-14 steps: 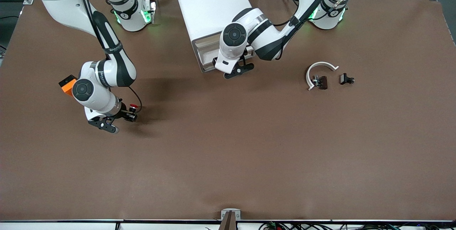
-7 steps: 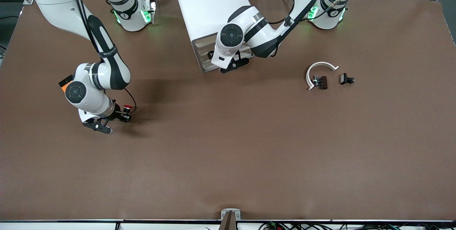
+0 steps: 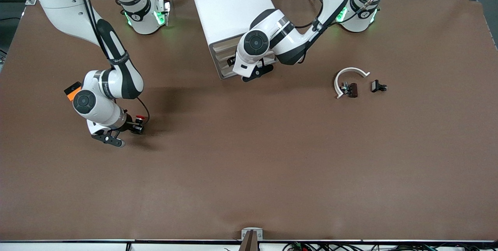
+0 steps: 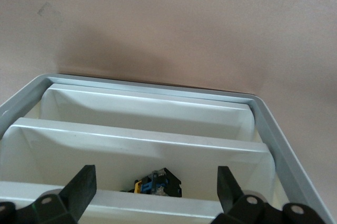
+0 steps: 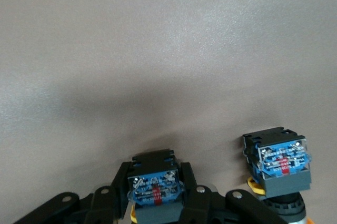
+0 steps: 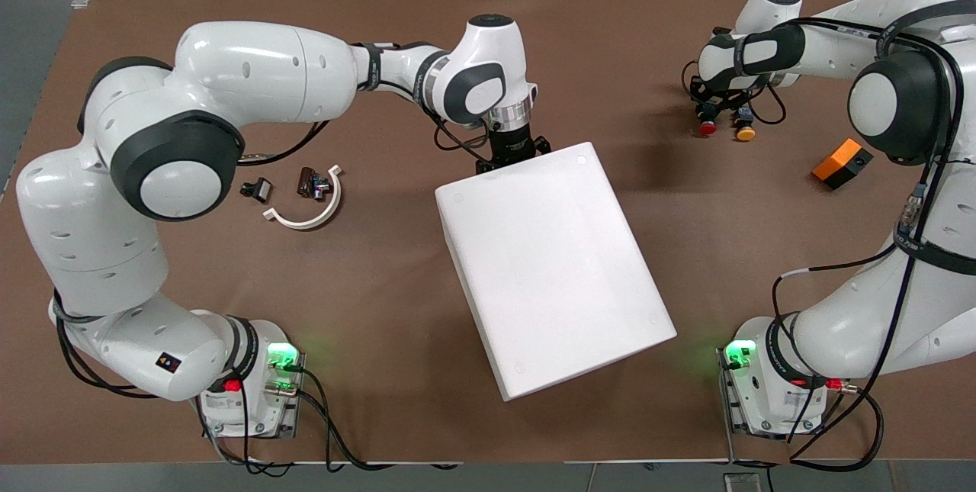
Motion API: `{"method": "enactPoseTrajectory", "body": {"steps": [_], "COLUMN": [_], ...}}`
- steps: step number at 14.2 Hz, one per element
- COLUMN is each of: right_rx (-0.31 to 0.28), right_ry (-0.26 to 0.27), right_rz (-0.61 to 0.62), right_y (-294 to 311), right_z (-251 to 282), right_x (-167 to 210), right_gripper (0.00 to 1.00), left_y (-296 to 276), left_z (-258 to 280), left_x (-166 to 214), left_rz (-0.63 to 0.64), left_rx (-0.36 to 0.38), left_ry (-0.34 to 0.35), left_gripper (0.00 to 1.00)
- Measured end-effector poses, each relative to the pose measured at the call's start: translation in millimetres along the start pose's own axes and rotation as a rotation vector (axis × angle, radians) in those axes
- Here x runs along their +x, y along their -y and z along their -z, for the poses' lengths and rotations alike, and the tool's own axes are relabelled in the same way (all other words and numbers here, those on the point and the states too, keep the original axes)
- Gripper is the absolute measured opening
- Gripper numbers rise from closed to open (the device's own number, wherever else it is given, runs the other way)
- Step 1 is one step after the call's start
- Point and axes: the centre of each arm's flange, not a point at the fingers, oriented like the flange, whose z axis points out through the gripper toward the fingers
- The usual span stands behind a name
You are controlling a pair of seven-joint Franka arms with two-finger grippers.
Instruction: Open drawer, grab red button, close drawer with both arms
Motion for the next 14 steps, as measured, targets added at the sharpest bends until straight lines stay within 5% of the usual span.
{"method": "enactPoseTrajectory", "body": {"steps": [4, 10, 14], "right_rx": [0.000, 0.005, 0.010], "right_ry": [-0.002, -0.015, 0.005], "right_rz": [0.000, 0.023, 0.078], "right_y": [0, 2, -14], "right_z": [-1, 4, 40], "right_x": [1, 7, 27], "right_gripper": [0.43, 0.96, 1.00], "left_y": [-7, 15, 68], "left_z": [33, 148, 225], "left_x": [16, 100, 138], "left_rz": [0.025, 0.114, 0.068], "left_rx": [-0.051, -0.133, -0.097], "left_ry": [0.006, -0.021, -0.053], "left_gripper": [1.00, 1.00, 1.00]}}
